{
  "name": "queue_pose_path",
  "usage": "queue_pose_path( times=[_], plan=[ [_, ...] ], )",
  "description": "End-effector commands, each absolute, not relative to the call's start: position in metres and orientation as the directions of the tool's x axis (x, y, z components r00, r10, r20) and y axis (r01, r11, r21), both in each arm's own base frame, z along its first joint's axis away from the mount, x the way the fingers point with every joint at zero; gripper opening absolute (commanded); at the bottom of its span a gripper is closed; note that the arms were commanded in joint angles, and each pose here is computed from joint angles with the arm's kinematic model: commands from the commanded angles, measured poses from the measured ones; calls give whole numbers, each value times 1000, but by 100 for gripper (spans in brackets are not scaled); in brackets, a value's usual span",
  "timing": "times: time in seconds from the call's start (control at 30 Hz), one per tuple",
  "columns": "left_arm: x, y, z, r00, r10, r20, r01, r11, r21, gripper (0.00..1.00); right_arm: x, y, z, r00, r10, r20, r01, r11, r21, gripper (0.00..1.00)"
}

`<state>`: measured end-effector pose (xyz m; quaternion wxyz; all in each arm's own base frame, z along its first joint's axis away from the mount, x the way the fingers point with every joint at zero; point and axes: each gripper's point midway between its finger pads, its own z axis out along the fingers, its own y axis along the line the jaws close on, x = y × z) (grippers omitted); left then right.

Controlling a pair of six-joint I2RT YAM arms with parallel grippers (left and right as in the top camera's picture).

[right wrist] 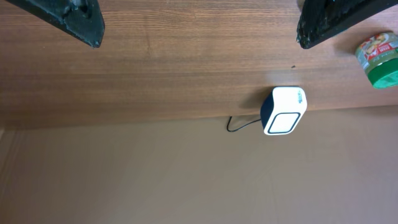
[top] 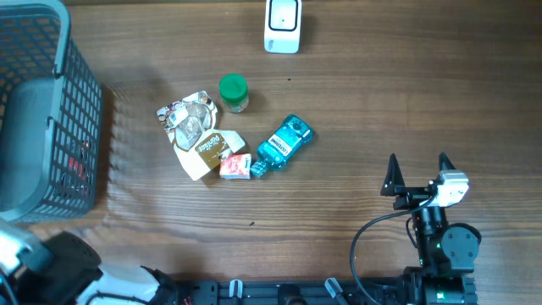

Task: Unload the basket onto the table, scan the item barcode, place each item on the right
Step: 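Lower the left gripper into the basket toward the black snack packet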

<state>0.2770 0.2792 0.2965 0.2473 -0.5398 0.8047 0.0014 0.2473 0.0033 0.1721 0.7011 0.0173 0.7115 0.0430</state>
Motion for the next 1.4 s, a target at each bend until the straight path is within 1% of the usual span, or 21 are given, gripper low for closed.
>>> queue_pose_path(
  times=[0.0, 0.07, 0.17, 0.23, 0.27, 0.33, 0.43, 0.57, 0.6, 0.63, 0.67, 0.7, 0.73, 0.77, 0.83, 0.87, 0.9, 0.97, 1.03, 1.1, 1.37],
  plan=[
    [299, 270, 256, -530, -784, -324, -736, 615, -283, 100, 247, 1, 173, -10, 79, -997, -23, 997, 79, 100],
    [300, 264, 236, -594, -753, -283, -697, 657, -286, 100, 247, 1, 173, -10, 79, -997, -23, 997, 79, 100],
    [312, 230, 206, -737, -627, -251, -496, 755, -428, 100, 247, 1, 173, -10, 79, -997, -23, 997, 79, 100],
    [312, 217, 185, -781, -578, -236, -429, 771, -470, 100, 247, 1, 173, -10, 79, -997, -23, 997, 79, 100],
    [309, 209, 161, -801, -558, -216, -404, 770, -494, 100, 247, 1, 173, -10, 79, -997, -23, 997, 79, 100],
    [305, 209, 137, -805, -559, -198, -415, 769, -485, 100, 247, 1, 173, -10, 79, -997, -23, 997, 79, 100],
    [294, 216, 106, -814, -554, -175, -451, 793, -411, 100, 247, 1, 173, -10, 79, -997, -23, 997, 80, 100],
    [289, 218, 92, -818, -550, -166, -461, 801, -381, 100, 247, 1, 173, -10, 79, -997, -23, 997, 79, 100],
    [290, 220, 92, -818, -548, -175, -458, 804, -379, 98, 247, 1, 173, -10, 79, -997, -23, 997, 79, 100],
    [291, 221, 92, -829, -525, -193, -433, 821, -372, 89, 247, 1, 173, -10, 79, -997, -23, 997, 79, 100],
    [292, 222, 92, -839, -503, -207, -410, 836, -365, 78, 247, 1, 173, -10, 79, -997, -23, 997, 79, 100],
    [293, 222, 92, -846, -488, -217, -395, 845, -360, 72, 247, 1, 173, -10, 79, -997, -23, 997, 79, 100],
    [293, 223, 92, -846, -485, -223, -392, 848, -357, 72, 247, 1, 173, -10, 79, -997, -23, 997, 79, 100],
    [295, 225, 92, -844, -483, -231, -390, 850, -354, 75, 247, 1, 173, -10, 79, -997, -23, 997, 79, 100],
    [297, 228, 91, -842, -480, -245, -386, 855, -347, 75, 247, 1, 173, -10, 79, -997, -23, 997, 79, 100],
    [299, 229, 90, -841, -478, -254, -384, 857, -343, 76, 247, 1, 173, -10, 79, -997, -23, 997, 79, 100],
    [300, 231, 89, -840, -478, -258, -383, 858, -342, 80, 247, 1, 173, -10, 79, -997, -23, 997, 79, 100],
    [300, 231, 86, -841, -479, -252, -385, 857, -344, 82, 247, 1, 173, -10, 79, -997, -23, 997, 79, 100],
    [300, 231, 81, -843, -480, -242, -387, 854, -348, 82, 247, 1, 173, -10, 79, -997, -23, 997, 79, 100],
    [301, 232, 75, -846, -479, -234, -386, 853, -351, 82, 247, 1, 173, -10, 79, -997, -23, 997, 79, 100],
    [302, 233, 55, -851, -485, -199, -395, 843, -365, 68, 247, 1, 173, -10, 79, -997, -23, 997, 79, 100]
  ],
)
